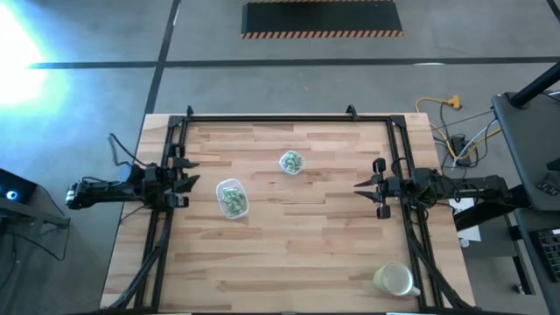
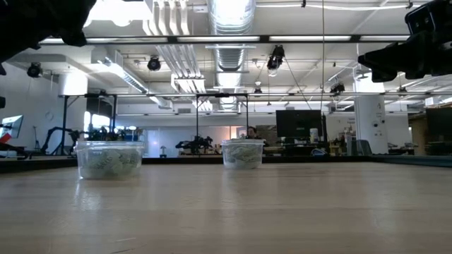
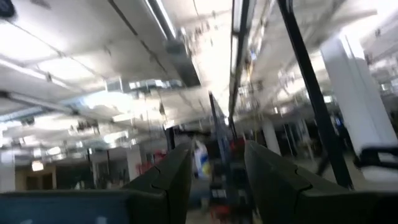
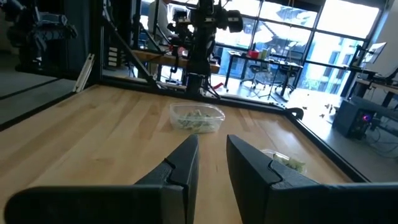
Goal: Pick and place items into bin
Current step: Return to Home Position
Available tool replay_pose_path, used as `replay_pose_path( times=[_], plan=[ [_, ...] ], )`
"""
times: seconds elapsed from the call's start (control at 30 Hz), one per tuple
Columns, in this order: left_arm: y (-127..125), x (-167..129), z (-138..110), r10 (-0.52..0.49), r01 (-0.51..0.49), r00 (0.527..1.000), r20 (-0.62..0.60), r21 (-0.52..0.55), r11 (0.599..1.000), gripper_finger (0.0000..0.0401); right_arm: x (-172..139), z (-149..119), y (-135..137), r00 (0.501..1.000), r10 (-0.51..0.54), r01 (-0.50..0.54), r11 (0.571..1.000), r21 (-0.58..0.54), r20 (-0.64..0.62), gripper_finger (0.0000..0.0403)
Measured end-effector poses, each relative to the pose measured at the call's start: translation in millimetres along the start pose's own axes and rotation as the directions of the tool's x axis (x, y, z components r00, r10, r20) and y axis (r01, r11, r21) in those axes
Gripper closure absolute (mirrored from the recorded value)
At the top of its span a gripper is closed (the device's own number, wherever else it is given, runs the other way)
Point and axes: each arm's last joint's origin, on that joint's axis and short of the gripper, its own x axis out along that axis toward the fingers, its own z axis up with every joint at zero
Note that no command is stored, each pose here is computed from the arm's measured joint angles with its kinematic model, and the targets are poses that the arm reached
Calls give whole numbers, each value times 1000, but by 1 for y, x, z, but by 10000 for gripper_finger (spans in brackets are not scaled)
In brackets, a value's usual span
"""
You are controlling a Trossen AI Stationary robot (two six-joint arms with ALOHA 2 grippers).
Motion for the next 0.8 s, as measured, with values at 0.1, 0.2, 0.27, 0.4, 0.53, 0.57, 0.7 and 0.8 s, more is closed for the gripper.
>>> replay_pose_path(
  times=[0.1,0.2,0.27,0.4,0.53,0.57,0.7,0.8],
  plan=[
    [1,0,3,4,-3,999,33,-25,1000,269,0,0,0,1000,0,0,1000,2,0,330],
    [0,0,1,7,-6,1000,6,-218,976,269,0,0,0,1000,0,0,1000,2,0,330],
    [2,0,1,57,-53,998,5,-307,950,269,0,0,0,1000,0,0,1000,2,-1,330],
    [3,0,-1,86,-88,996,-22,-356,930,269,0,0,0,1000,0,0,1000,2,-1,330],
    [-1,0,-14,51,-102,987,-153,-348,932,269,0,0,0,1000,0,0,1000,2,0,330],
    [-1,0,-18,42,-107,981,-189,-349,931,269,0,0,0,1000,0,0,1000,2,0,330],
    [-4,0,-30,16,-143,953,-302,-404,904,269,0,0,0,1000,1,-1,1000,2,-1,330],
    [-5,1,-35,5,-160,938,-346,-420,893,269,0,0,0,1000,0,0,1000,0,0,330]
  ],
)
